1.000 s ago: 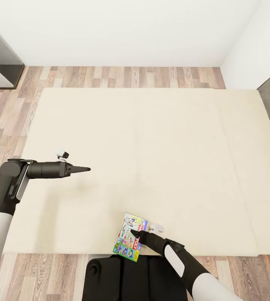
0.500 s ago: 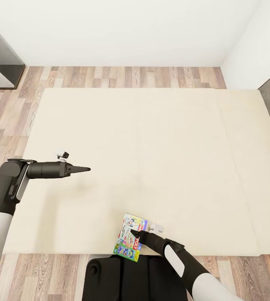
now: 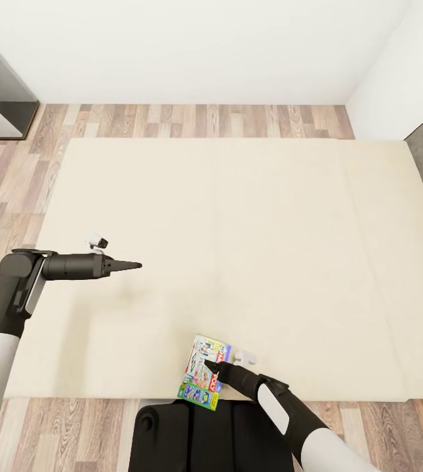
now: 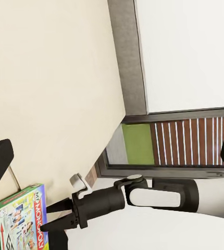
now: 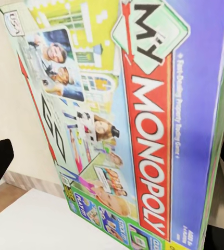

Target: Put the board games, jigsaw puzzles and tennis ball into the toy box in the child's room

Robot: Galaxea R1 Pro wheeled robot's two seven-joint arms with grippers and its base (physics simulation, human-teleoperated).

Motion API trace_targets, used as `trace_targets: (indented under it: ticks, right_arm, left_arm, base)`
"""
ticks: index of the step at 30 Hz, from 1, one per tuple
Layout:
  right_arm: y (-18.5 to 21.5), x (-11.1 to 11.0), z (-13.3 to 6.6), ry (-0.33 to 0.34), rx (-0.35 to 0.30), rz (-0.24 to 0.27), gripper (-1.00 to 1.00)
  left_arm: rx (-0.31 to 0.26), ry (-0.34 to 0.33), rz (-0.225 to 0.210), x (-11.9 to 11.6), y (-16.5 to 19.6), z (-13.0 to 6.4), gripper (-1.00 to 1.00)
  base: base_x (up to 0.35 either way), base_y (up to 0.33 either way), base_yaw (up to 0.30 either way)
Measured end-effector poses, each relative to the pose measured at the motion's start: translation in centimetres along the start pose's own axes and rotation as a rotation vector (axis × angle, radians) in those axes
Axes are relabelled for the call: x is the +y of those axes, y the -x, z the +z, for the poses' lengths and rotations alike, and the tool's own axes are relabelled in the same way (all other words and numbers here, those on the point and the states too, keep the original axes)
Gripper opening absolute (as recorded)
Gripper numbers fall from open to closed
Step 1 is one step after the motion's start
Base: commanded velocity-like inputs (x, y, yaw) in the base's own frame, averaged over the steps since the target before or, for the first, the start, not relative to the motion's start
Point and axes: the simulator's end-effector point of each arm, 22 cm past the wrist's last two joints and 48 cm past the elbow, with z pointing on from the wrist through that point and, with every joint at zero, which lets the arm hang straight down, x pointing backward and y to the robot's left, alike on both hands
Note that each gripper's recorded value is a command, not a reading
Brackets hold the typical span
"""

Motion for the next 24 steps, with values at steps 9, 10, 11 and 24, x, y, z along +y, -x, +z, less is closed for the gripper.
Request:
trace_targets:
  ticks: [9,10,11,24]
  right_arm:
    - [-0.02,0.05,0.02,0.001,0.000,0.000,1.00]
    - [-0.02,0.04,0.02,0.001,0.000,-0.001,1.00]
    - [-0.03,0.05,0.02,0.001,0.001,-0.001,1.00]
    - [-0.03,0.10,0.04,0.001,0.000,-0.001,1.00]
  left_arm:
    - [0.000,0.000,0.000,0.00,0.00,0.00,1.00]
    - [0.000,0.000,0.000,0.00,0.00,0.00,1.00]
    - [0.000,0.000,0.000,0.00,0.00,0.00,1.00]
    - [0.000,0.000,0.000,0.00,0.00,0.00,1.00]
  base:
    - [0.000,0.023,0.000]
    - [0.000,0.086,0.000]
    - [0.000,0.060,0.000]
    - [0.000,0.066,0.000]
